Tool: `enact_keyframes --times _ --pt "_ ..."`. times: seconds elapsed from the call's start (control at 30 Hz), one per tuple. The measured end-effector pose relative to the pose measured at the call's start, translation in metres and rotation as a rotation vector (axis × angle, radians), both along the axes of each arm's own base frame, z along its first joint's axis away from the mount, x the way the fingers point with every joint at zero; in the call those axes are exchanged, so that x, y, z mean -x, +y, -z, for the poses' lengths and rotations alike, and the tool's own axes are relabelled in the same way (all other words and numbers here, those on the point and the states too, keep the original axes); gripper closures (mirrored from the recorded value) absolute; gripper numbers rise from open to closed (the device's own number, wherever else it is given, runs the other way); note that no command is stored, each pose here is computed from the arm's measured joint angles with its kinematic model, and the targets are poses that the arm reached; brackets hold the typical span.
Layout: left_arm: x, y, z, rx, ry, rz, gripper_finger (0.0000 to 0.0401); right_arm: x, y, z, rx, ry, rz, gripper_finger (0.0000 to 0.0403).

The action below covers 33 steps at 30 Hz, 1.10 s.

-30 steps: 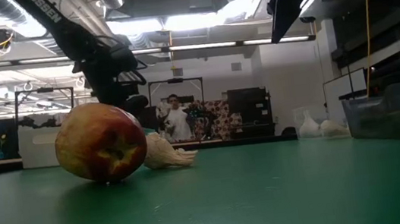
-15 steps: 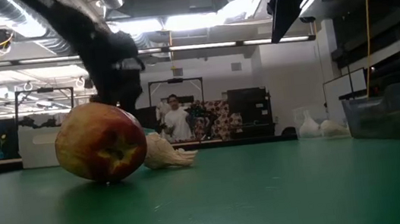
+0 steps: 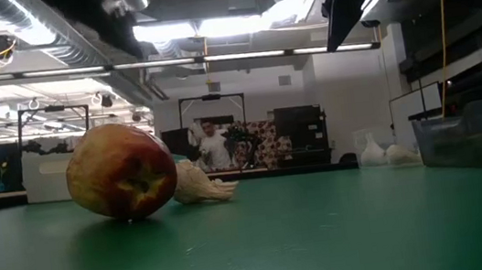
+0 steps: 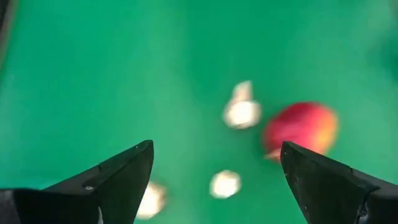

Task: Sort produce into baskets
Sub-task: Put the red apple into the blue bin

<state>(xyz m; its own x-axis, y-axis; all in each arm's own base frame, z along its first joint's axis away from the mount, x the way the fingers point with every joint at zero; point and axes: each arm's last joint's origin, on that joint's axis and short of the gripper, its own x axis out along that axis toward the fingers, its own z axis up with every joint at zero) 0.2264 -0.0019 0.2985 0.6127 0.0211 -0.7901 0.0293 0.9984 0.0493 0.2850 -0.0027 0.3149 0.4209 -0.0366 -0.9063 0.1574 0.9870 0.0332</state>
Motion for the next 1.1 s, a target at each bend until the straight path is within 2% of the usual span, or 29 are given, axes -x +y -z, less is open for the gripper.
enact_keyframes --times 0.2,0.37,0.67,1.1 --pt "-0.018 -0.061 0.002 0.012 -0.124 0.217 0.0054 -0.003 0.0 -0.001 0.0 -0.035 0.0 0.0175" --pt "-0.034 -0.089 0.02 -0.054 -0.077 0.391 0.0054 -0.004 0.0 -0.002 -0.001 -0.047 0.003 0.0175" --pt "-0.063 -0.102 0.061 -0.199 0.097 0.581 0.0054 -0.004 0.0 -0.002 -0.011 -0.046 0.024 0.0175" --pt "-0.092 -0.09 0.114 -0.195 0.3 0.642 0.0054 -0.004 0.0 -0.002 -0.015 -0.045 0.031 0.0175"
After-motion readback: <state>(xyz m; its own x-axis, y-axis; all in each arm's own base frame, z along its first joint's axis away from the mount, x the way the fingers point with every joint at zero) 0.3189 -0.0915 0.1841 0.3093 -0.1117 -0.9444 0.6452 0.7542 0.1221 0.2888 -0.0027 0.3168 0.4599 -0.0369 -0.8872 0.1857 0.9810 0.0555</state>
